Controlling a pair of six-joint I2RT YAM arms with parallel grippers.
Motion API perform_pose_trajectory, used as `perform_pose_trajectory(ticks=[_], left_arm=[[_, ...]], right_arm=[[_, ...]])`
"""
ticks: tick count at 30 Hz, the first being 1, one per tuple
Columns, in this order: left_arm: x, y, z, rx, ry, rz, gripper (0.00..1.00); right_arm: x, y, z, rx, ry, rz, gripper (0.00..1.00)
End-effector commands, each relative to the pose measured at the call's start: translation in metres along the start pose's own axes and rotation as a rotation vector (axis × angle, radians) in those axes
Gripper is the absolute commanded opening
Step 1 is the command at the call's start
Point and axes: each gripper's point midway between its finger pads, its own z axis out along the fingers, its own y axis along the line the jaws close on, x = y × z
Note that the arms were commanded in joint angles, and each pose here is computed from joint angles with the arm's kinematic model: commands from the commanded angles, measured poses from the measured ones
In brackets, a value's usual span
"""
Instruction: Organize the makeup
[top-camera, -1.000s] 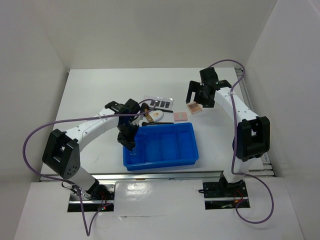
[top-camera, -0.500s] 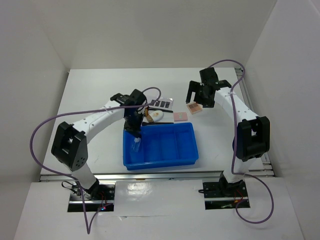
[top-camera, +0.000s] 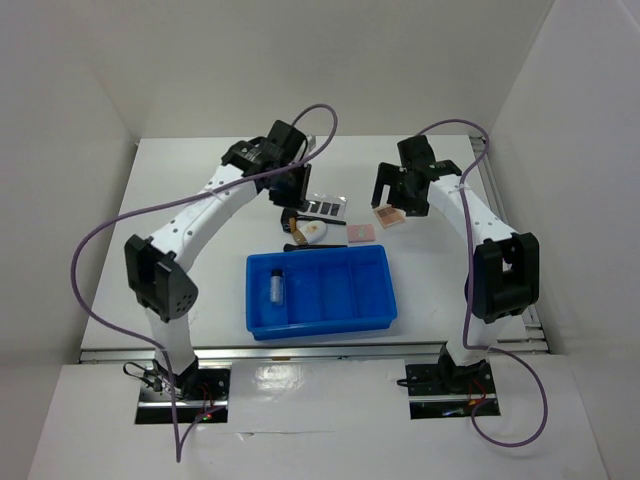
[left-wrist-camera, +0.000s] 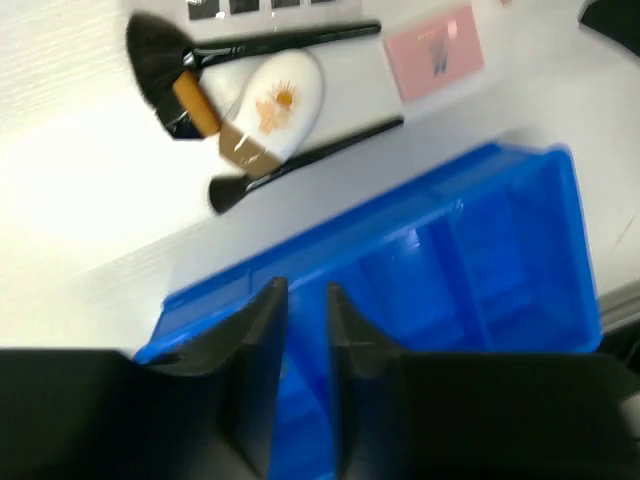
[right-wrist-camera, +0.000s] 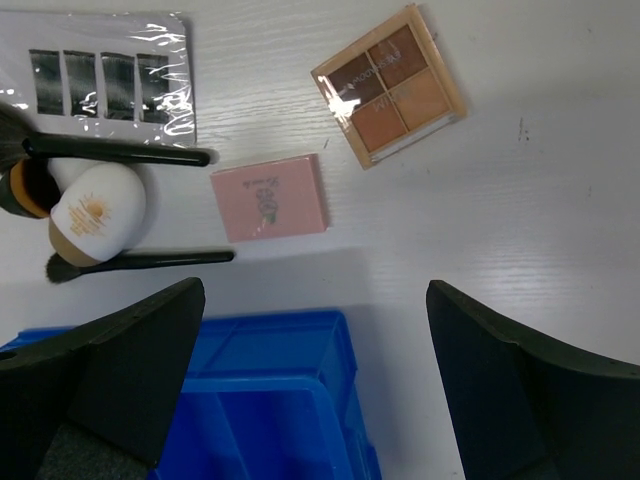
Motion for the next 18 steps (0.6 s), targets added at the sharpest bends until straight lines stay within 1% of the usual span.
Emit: perform_pose_trajectory(ticks=[1,3,4,5,6,9,11,16,18], left_arm=[[-0.018,-0.002,0.042,-0.017,0.005,0.049,0.40],[-0.023,-0.003,0.056,-0.019,0.009,0.068,0.57],[-0.028,-0.004,0.062,-0.015,-0.002,0.080,0.62],[-0.023,-0.004,0.078,-0.011,0.031,0.079,0.70],[-0.022,-0.003,0.086,-0.013,0.039,0.091,0.74],[-0.020,-0.003,0.106,-0.005,0.055,0.111,0.80],[-0.019,-0.002,0.114,-0.005,0.058,0.120,0.82],[-0.008,0.006,0.145,-0.026,0.103,0.151,0.82],[-0.005,0.007,0.152,-0.028,0.114,0.163,0.82]], right_arm=[[-0.002,-0.004,-0.006,0.053,-0.008,0.020,1.00],[-0.011,-0.010,-0.014,0.090,-0.054,0.036,1.00],[-0.006,-0.014,-0.014,0.105,-0.052,0.045,1.00],[-0.009,-0.019,-0.023,0.109,-0.076,0.065,1.00],[-0.011,-0.020,-0.027,0.110,-0.097,0.076,1.00],[-0.011,-0.024,-0.039,0.096,-0.135,0.087,1.00],[-0.012,-0.029,-0.042,0.103,-0.154,0.096,1.00],[-0.012,-0.041,-0.043,0.140,-0.147,0.101,1.00],[-0.011,-0.041,-0.042,0.144,-0.139,0.100,1.00]])
